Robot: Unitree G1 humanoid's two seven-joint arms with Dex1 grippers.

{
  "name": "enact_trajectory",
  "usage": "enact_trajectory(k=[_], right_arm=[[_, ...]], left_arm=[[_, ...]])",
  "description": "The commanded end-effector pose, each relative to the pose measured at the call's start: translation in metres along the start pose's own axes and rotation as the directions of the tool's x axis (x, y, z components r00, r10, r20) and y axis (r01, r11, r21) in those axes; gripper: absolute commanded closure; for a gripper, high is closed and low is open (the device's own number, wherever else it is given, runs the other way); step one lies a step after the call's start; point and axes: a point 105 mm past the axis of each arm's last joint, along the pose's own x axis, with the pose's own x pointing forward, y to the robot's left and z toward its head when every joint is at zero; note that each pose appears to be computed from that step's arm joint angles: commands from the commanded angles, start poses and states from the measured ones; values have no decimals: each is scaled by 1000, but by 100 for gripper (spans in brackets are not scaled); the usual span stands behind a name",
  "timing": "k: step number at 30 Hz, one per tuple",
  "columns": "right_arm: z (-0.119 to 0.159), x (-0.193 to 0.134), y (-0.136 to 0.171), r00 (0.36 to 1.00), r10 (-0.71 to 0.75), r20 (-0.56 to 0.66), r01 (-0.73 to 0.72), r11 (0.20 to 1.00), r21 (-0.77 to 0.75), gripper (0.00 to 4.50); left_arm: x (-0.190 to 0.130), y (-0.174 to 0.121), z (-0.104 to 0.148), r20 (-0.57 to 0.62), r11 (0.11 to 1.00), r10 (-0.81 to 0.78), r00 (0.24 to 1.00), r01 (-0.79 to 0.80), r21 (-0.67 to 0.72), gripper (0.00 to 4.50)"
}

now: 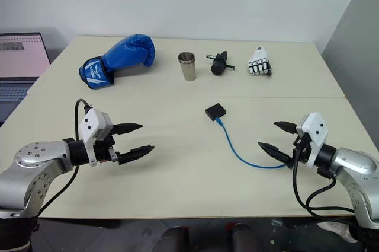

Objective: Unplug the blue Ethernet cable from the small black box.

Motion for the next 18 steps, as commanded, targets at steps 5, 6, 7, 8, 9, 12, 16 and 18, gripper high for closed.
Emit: enact_trajectory(k=[5, 6, 7, 8, 9, 12, 16, 18], right_arm=[[10, 15, 5, 1000, 14, 25, -13, 999, -29, 19], [10, 16, 5, 1000, 14, 25, -13, 1000, -27, 19], [10, 20, 5, 1000, 8, 26, -8, 1000, -20, 19], [9, 24, 5, 1000, 3, 29, -3, 1000, -15, 19], [9, 31, 3, 999, -15, 30, 16, 1000, -20, 19], [5, 52, 1, 998, -61, 20, 61, 998, -23, 19], [-3, 90, 7, 996, -92, -10, 92, 996, -22, 19], [-6, 106, 12, 996, -93, -18, 93, 996, -8, 19]], left_arm=[[1, -4, 17, 63, 999, -9, 998, 7, 44, 4], [1, -5, 18, 66, 999, -12, 998, 9, 44, 4], [1, -6, 17, 63, 999, -20, 998, 17, 46, 4], [1, -7, 16, 58, 999, -28, 998, 25, 48, 4], [0, -8, 13, 46, 998, -37, 998, 35, 51, 4], [-1, -10, 3, 7, 996, -63, 998, 62, 71, 4], [1, -15, 0, 1, 989, -122, 992, 122, 79, 4], [1, -17, 2, 17, 987, -145, 989, 144, 70, 4]])
